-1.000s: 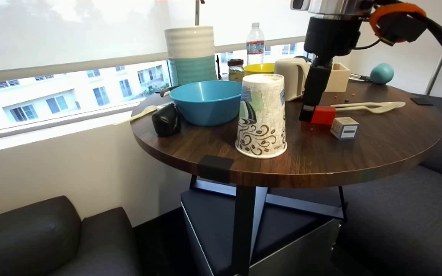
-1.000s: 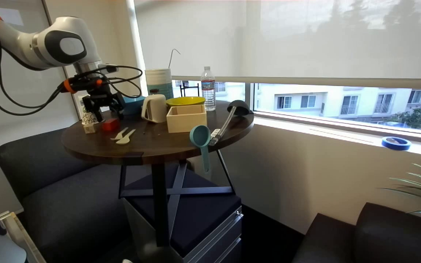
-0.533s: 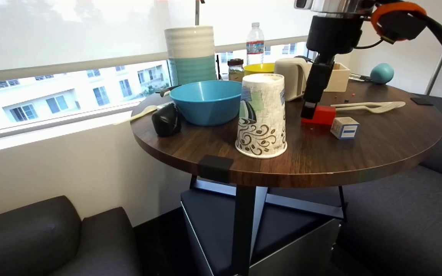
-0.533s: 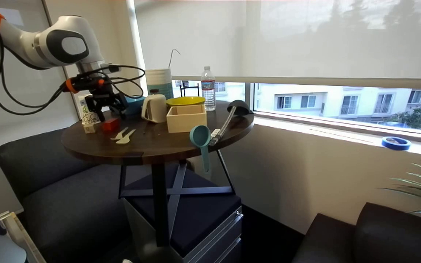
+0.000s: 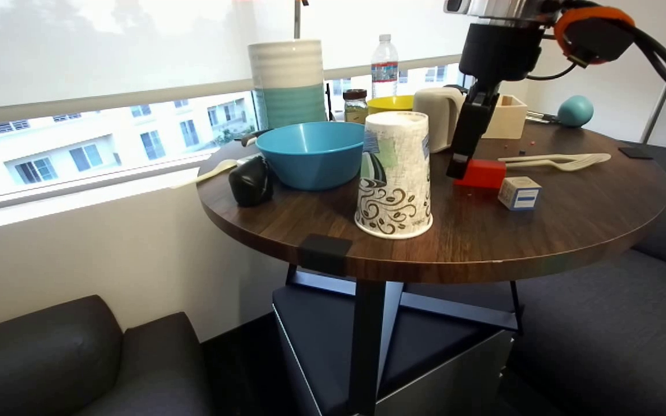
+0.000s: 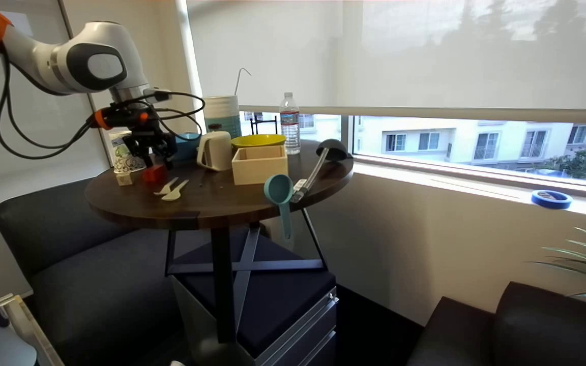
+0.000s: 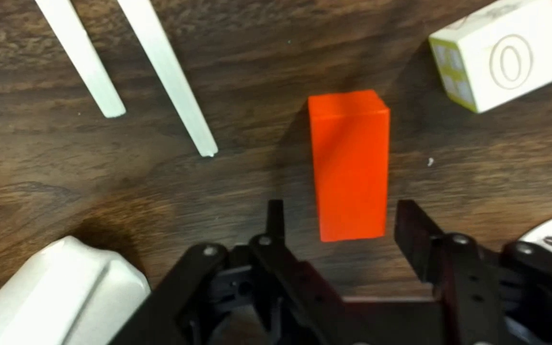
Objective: Pick up the red block and place it standing lengthwise on the table, pick up the paper cup and cover the red block on the table
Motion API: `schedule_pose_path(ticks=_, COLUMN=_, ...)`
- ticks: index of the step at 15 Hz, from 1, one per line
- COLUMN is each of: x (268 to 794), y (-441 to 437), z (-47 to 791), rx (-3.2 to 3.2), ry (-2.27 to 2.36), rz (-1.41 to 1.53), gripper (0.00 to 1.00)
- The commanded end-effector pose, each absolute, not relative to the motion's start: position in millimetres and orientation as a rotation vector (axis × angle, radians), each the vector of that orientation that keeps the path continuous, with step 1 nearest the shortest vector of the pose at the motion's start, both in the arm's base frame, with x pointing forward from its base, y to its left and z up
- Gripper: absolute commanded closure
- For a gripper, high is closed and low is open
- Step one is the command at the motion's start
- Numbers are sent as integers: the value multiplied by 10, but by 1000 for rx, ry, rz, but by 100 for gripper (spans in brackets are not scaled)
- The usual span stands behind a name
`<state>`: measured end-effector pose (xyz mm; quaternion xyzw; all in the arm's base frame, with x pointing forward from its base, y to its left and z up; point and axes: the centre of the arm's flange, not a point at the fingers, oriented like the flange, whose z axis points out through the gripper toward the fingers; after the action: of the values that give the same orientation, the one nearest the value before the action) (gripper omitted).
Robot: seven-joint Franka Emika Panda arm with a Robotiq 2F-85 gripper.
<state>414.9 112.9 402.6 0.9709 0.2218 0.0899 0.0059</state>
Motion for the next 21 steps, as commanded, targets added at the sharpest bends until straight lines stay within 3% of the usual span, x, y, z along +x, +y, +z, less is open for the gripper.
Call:
schedule_pose_path(ticks=1, x=4152, y=1123, z=4019, rx=3072, ry=713, rz=342, gripper=68)
schedule_pose_path(ticks=5, x=4159, y=1119, z=4050, rx=3079, ry=715, rz=382, gripper=92)
schedule_pose_path(ticks=12, x=4155, y=1104, z=4142, rx=3108, ry=705, rz=495, gripper=92)
schedule_pose_path(ticks=21, x=4158, y=1100, z=4288, rx=3171, ry=620, rz=1039, gripper=92)
